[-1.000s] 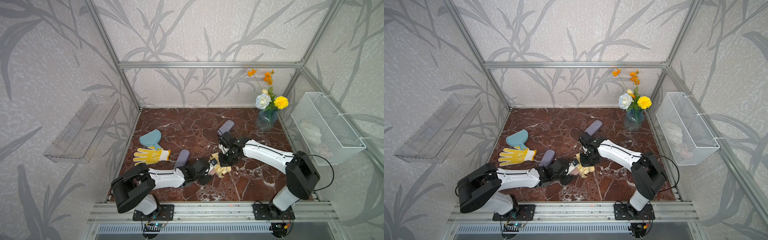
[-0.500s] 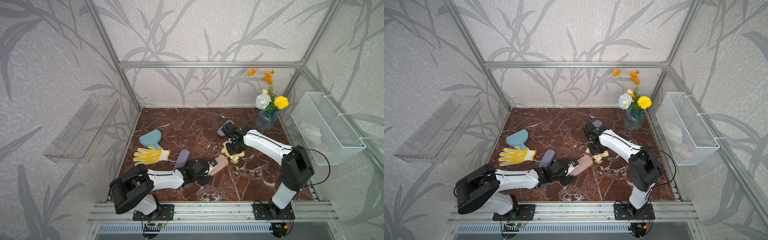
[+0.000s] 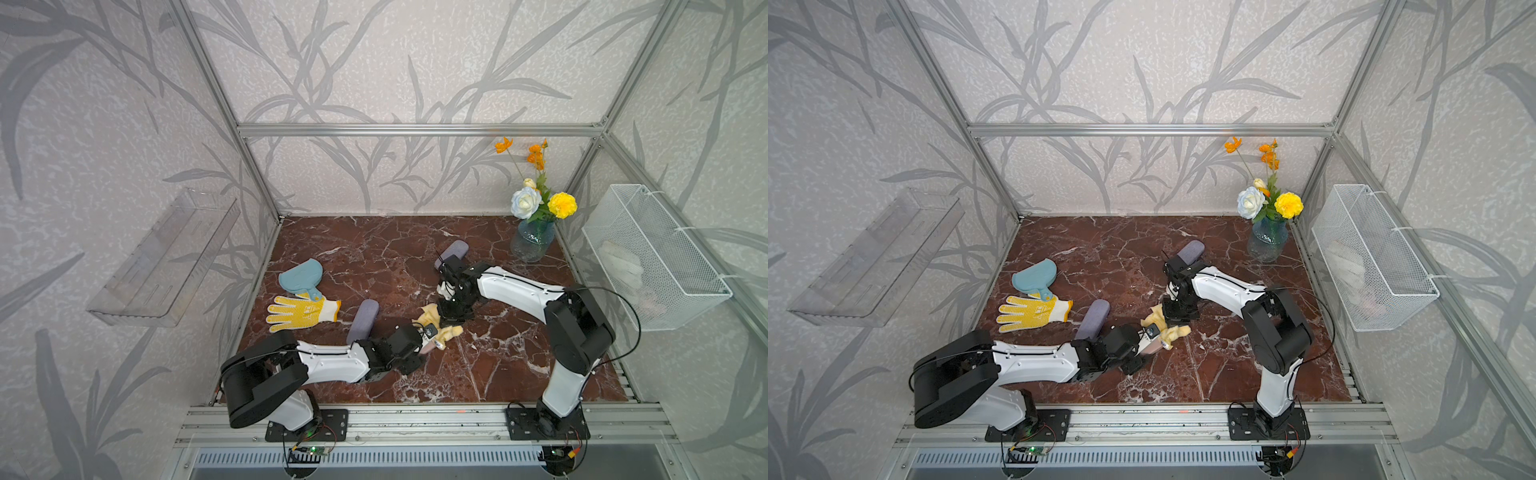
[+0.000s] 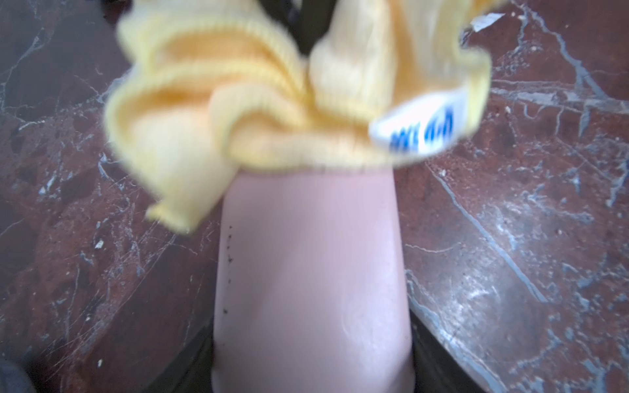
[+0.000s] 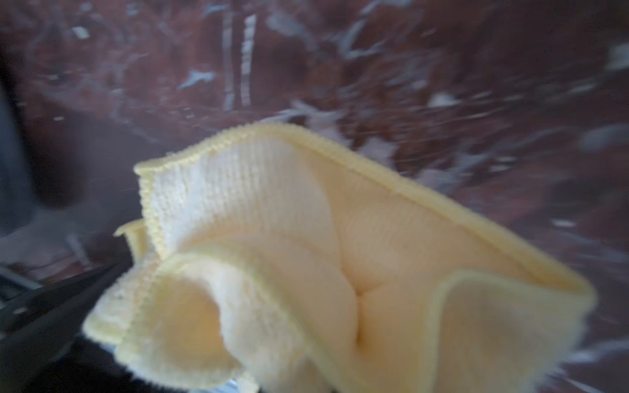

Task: Wipe the eyeglass case
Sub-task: Wipe the dirt from the eyeglass case.

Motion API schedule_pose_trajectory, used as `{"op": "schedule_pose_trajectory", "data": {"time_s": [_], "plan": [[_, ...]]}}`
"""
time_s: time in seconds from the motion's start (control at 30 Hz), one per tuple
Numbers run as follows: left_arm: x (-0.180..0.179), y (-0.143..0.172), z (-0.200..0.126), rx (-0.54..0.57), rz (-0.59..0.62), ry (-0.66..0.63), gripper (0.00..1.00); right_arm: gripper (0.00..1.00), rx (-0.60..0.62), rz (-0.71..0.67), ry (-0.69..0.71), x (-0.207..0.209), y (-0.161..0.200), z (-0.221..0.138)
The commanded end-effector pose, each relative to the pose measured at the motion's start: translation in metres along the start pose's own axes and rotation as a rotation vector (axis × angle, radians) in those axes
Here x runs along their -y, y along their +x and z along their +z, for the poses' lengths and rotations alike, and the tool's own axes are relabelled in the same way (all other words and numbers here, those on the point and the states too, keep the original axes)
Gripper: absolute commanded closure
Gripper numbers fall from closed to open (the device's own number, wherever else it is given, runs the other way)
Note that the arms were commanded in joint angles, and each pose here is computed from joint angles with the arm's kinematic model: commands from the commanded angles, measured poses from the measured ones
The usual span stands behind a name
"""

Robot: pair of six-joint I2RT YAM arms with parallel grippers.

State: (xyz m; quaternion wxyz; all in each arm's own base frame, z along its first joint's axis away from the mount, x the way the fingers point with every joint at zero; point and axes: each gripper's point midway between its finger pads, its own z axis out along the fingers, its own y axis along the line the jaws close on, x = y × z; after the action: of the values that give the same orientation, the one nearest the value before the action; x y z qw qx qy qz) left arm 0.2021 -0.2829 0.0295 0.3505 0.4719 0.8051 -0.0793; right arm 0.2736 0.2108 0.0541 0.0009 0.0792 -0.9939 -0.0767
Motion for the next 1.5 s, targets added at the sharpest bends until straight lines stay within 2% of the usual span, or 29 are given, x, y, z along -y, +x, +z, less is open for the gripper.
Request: {"op": "schedule_pose_trajectory", "data": {"time_s": [0.0, 0.07, 0.13, 0.23, 0.33, 0.4, 0.47, 0.53, 0.6, 0.67, 0.73, 0.8, 0.87, 0.97, 1.13, 1.2, 1.27, 1.33, 1.37, 1.47], "plan": [[-0.008, -0.022, -0.007, 0.085, 0.003, -0.048, 1.00, 1.00, 0.077, -0.141, 0.491, 0.072, -0.018, -0.032], [-0.008, -0.023, -0.007, 0.085, 0.004, -0.049, 1.00, 1.00, 0.126, -0.186, 0.468, 0.052, -0.026, -0.046], [-0.007, -0.022, -0.006, 0.082, 0.005, -0.048, 1.00, 1.00, 0.157, -0.228, 0.342, 0.012, -0.026, -0.055], [-0.007, -0.020, -0.007, 0.081, 0.006, -0.051, 1.00, 1.00, 0.090, -0.223, 0.040, -0.056, -0.009, -0.049], [-0.008, -0.021, -0.007, 0.083, 0.004, -0.057, 1.00, 1.00, -0.032, -0.134, -0.288, -0.110, 0.009, -0.028], [-0.008, -0.021, -0.008, 0.082, 0.005, -0.061, 1.00, 1.00, -0.094, -0.070, -0.367, -0.114, 0.014, -0.010], [-0.008, -0.023, -0.009, 0.090, 0.002, -0.068, 1.00, 1.00, -0.127, 0.011, -0.403, -0.098, 0.012, 0.004], [-0.008, -0.023, -0.011, 0.095, 0.003, -0.074, 1.00, 1.00, -0.136, 0.080, -0.357, -0.063, 0.007, 0.017], [-0.009, -0.022, -0.011, 0.098, 0.004, -0.077, 1.00, 1.00, -0.121, 0.073, -0.196, -0.020, 0.002, 0.021], [-0.008, -0.021, -0.011, 0.095, 0.011, -0.079, 1.00, 1.00, -0.041, -0.003, 0.113, 0.033, -0.009, 0.011], [-0.007, -0.024, -0.011, 0.094, 0.021, -0.077, 1.00, 1.00, 0.052, -0.103, 0.448, 0.077, -0.026, -0.020], [-0.006, -0.024, -0.010, 0.093, 0.026, -0.079, 1.00, 1.00, 0.115, -0.153, 0.590, 0.087, -0.036, -0.049], [-0.005, -0.024, -0.009, 0.090, 0.025, -0.079, 1.00, 1.00, 0.174, -0.177, 0.533, 0.067, -0.040, -0.066], [-0.004, -0.022, -0.009, 0.082, 0.029, -0.079, 1.00, 1.00, 0.167, -0.203, 0.272, 0.009, -0.026, -0.067], [-0.005, -0.023, -0.008, 0.082, 0.029, -0.082, 1.00, 1.00, -0.050, -0.061, -0.282, -0.080, 0.018, -0.032], [-0.005, -0.024, -0.008, 0.081, 0.026, -0.085, 1.00, 1.00, -0.126, 0.003, -0.423, -0.098, 0.030, -0.016], [-0.005, -0.025, -0.009, 0.083, 0.026, -0.086, 1.00, 1.00, -0.158, 0.033, -0.416, -0.089, 0.036, 0.001], [-0.005, -0.025, -0.010, 0.085, 0.023, -0.085, 1.00, 1.00, -0.165, 0.063, -0.299, -0.050, 0.036, 0.016], [-0.006, -0.025, -0.010, 0.089, 0.022, -0.086, 1.00, 1.00, -0.152, 0.065, -0.222, -0.028, 0.034, 0.020], [-0.005, -0.025, -0.011, 0.090, 0.021, -0.085, 1.00, 1.00, -0.088, 0.003, 0.176, 0.056, 0.025, 0.012]]}}
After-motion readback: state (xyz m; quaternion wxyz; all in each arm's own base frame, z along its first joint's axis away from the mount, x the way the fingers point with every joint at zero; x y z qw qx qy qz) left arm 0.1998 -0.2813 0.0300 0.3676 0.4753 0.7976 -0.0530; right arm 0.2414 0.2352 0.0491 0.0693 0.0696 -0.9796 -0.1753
